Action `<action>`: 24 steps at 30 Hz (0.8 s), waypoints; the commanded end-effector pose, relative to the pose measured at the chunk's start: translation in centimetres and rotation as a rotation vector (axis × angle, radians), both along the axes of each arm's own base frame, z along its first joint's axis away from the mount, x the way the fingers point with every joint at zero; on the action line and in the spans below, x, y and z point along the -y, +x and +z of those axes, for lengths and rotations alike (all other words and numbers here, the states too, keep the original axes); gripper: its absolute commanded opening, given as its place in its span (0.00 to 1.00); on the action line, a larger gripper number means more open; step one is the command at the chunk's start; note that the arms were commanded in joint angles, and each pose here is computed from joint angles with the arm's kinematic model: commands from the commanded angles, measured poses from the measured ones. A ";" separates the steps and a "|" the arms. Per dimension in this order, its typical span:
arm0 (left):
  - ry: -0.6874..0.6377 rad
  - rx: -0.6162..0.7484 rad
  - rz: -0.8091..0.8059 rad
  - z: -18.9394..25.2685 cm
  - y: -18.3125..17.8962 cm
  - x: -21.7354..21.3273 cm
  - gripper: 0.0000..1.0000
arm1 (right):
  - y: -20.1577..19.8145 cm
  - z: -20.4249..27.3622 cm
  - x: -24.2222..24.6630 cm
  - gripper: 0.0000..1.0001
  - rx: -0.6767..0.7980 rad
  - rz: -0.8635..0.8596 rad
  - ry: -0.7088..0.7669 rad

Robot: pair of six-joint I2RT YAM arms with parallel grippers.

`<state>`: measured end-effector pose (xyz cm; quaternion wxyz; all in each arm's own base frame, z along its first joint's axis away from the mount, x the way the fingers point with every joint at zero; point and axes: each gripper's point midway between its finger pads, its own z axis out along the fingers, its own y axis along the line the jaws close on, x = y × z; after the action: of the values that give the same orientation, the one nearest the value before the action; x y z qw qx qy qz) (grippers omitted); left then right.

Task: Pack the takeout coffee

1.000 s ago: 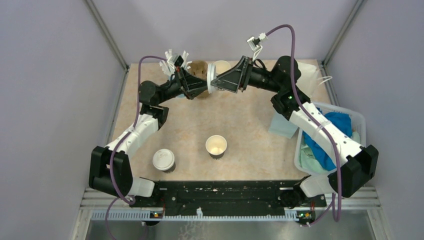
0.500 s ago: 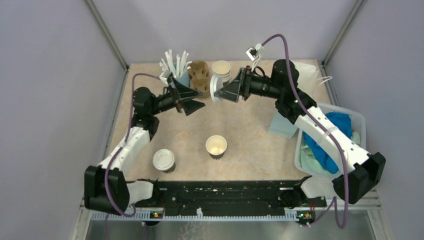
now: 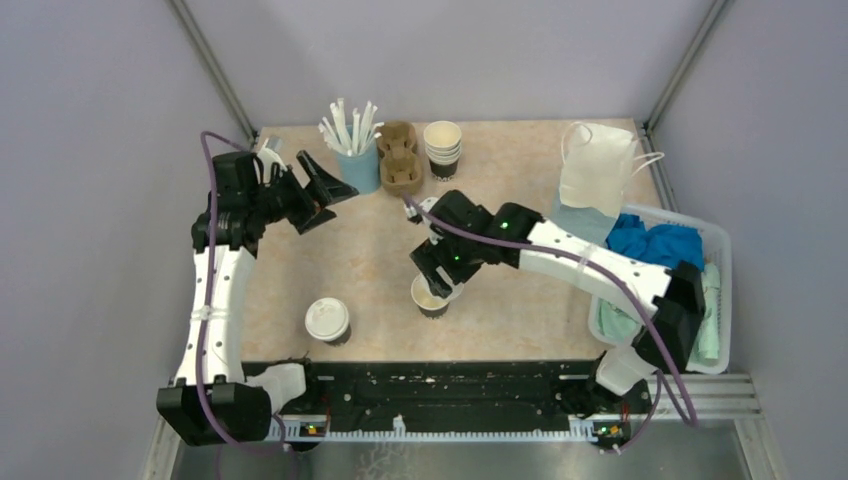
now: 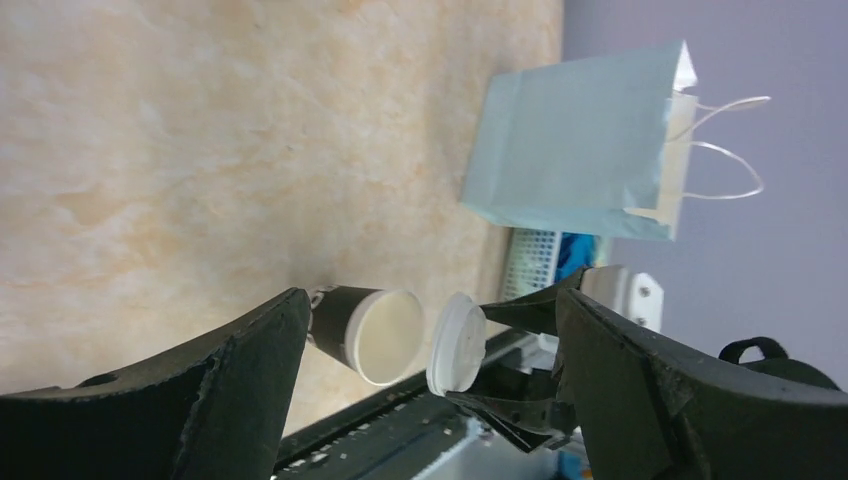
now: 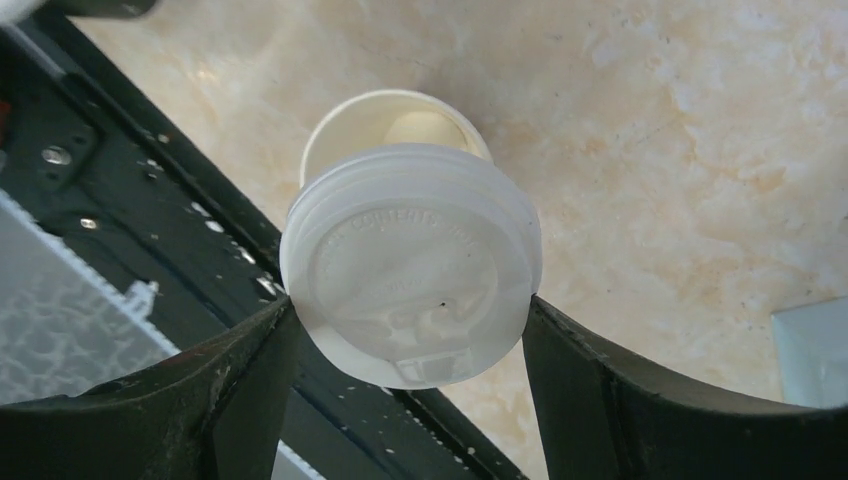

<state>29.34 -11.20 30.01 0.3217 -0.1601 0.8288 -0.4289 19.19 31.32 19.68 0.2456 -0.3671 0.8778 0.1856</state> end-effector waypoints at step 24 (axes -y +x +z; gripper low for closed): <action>0.261 0.139 0.115 1.3 -0.2 -3.5 0.98 | -0.4 -3.4 -3.3 0.80 0.060 0.150 -0.240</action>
<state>28.82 -7.91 30.81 0.4039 -0.1474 0.8457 -0.3162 18.51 33.01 15.17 0.1903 -0.4574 0.8661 0.0672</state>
